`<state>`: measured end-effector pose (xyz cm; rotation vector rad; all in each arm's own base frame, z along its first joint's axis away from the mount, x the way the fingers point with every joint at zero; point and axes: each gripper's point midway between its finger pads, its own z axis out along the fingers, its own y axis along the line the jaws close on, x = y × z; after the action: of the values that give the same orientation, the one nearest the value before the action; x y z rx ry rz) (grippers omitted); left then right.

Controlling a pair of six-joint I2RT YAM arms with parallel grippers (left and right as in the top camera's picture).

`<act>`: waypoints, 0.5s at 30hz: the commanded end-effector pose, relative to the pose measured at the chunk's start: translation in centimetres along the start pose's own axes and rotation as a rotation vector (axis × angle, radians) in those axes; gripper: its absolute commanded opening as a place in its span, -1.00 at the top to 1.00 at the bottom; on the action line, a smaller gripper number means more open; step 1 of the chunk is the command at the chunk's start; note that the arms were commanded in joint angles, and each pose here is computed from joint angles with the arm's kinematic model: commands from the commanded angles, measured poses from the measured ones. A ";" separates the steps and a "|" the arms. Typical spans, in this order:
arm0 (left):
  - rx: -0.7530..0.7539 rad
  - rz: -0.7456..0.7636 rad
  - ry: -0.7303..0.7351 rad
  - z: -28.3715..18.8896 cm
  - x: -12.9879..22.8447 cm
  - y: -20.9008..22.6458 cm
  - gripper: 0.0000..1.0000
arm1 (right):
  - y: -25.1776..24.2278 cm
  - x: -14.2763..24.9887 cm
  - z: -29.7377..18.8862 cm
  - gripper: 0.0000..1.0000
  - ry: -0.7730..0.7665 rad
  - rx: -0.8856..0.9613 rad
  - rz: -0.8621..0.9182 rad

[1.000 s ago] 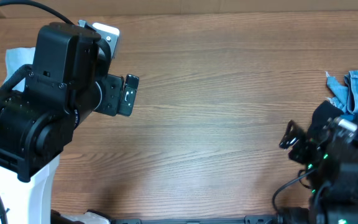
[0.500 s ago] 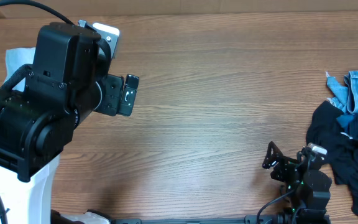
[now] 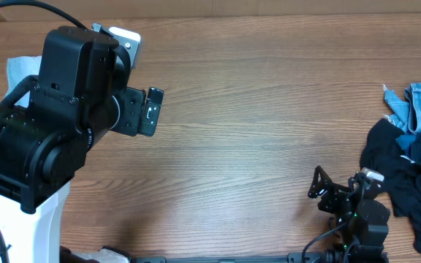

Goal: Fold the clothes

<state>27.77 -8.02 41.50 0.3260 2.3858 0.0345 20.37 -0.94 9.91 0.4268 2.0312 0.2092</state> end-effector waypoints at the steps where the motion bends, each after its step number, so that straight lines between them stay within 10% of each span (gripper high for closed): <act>1: -0.062 -0.001 -0.011 -0.3 0.0 1.3 -1.00 | -0.1 0.4 0.3 -1.00 0.002 -0.004 -0.001; 8: 0.081 0.030 -0.241 2.7 -2.4 2.0 -1.00 | -0.1 0.4 0.3 -1.00 0.002 -0.005 -0.001; 15: 0.044 0.017 -0.420 6.6 5.7 2.0 -1.00 | -0.1 0.4 0.3 -1.00 0.002 -0.005 0.000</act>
<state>31.04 -5.19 35.84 0.3103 2.0381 -0.0599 20.41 -0.93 9.97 0.4263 2.0286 0.2101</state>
